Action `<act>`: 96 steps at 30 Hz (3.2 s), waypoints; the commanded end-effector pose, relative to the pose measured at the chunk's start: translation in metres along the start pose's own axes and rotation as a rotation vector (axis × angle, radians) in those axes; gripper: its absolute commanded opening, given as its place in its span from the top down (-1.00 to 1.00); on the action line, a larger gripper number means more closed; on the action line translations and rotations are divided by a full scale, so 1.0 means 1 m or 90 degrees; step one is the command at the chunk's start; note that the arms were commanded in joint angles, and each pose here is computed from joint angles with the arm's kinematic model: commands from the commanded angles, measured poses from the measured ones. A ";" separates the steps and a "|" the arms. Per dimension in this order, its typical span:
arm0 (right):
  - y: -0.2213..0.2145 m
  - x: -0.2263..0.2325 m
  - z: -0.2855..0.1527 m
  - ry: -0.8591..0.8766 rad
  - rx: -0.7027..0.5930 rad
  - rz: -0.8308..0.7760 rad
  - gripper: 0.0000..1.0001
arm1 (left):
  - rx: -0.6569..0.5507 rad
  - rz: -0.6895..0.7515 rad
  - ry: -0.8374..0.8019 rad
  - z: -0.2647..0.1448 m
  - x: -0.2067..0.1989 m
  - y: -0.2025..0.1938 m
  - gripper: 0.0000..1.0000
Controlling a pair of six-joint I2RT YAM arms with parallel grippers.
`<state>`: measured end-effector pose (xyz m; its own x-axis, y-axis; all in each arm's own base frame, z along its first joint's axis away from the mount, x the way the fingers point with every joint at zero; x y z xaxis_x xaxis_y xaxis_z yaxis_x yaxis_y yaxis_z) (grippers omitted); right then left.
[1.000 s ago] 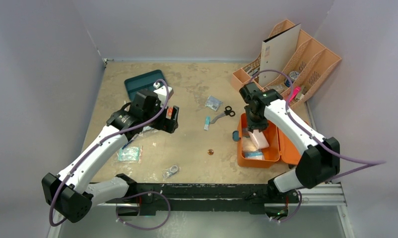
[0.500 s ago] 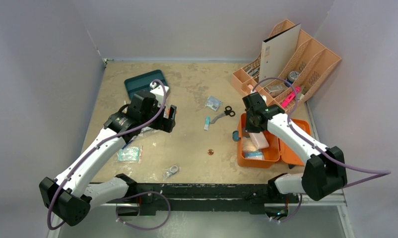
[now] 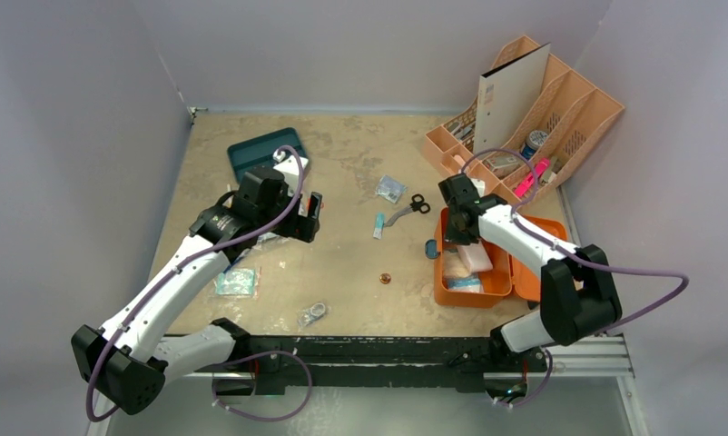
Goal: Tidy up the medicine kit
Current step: Place the medical item at the medicine box, then pick up the medical item at the center of the board.
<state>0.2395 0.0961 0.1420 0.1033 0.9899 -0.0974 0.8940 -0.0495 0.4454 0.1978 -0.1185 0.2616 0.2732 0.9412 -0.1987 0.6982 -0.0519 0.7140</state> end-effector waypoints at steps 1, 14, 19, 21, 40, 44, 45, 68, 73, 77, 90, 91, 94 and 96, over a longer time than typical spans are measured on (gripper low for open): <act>-0.004 -0.012 0.006 -0.045 -0.003 0.023 1.00 | -0.025 0.005 0.004 -0.003 0.001 0.002 -0.86; 0.016 -0.026 -0.043 -0.022 -0.059 0.019 0.93 | -0.019 -0.003 0.017 0.000 0.002 0.002 -0.86; 0.024 -0.024 -0.082 0.070 -0.087 0.017 0.63 | -0.027 -0.028 0.000 0.002 -0.005 0.011 -0.84; 0.026 -0.023 -0.099 0.112 -0.102 0.021 0.48 | -0.019 -0.037 -0.004 0.008 -0.009 0.017 -0.82; 0.006 -0.032 -0.204 0.377 -0.238 0.015 -0.98 | 0.065 -0.135 -0.088 0.207 -0.067 0.102 -0.25; 0.003 -0.033 -0.207 0.387 -0.236 0.009 -0.97 | 0.075 -0.159 -0.105 0.253 -0.074 0.102 -0.12; 0.002 -0.033 -0.208 0.393 -0.235 0.008 -0.97 | 0.076 -0.162 -0.107 0.264 -0.075 0.101 -0.10; 0.002 -0.032 -0.200 0.378 -0.221 0.001 -0.98 | 0.144 -0.147 -0.103 0.335 -0.077 0.058 0.32; 0.001 -0.033 -0.201 0.377 -0.224 0.002 -0.98 | 0.155 -0.131 -0.055 0.331 -0.079 0.049 0.49; -0.002 -0.035 -0.202 0.376 -0.227 0.002 -0.98 | 0.168 -0.116 -0.027 0.326 -0.080 0.044 0.70; -0.008 -0.034 -0.204 0.404 -0.227 0.027 -0.98 | 0.128 -0.111 -0.024 0.259 -0.080 0.067 1.00; -0.009 -0.033 -0.204 0.409 -0.226 0.030 -0.98 | 0.122 -0.115 -0.029 0.251 -0.080 0.070 1.00; -0.010 -0.031 -0.205 0.425 -0.225 0.037 -0.98 | 0.101 -0.127 -0.054 0.228 -0.083 0.077 1.00; -0.010 -0.029 -0.204 0.438 -0.220 0.044 -0.98 | 0.092 -0.136 -0.066 0.215 -0.084 0.079 1.00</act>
<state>0.1397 0.0903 0.3200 -0.2221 0.8839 0.4115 0.6977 -0.1507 0.7003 0.3829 -0.2779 0.1351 0.1349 0.9323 -0.3356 0.8831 0.0404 0.4674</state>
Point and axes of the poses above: each gripper's point midway between its finger pads, its own z axis out along the fingers, its own x axis along the line the jaws close on, y = z × x, the point moved 9 cm from there along -z, back along the fingers, and after that the axes turned 8 degrees about -z, right-handed, at the moved point
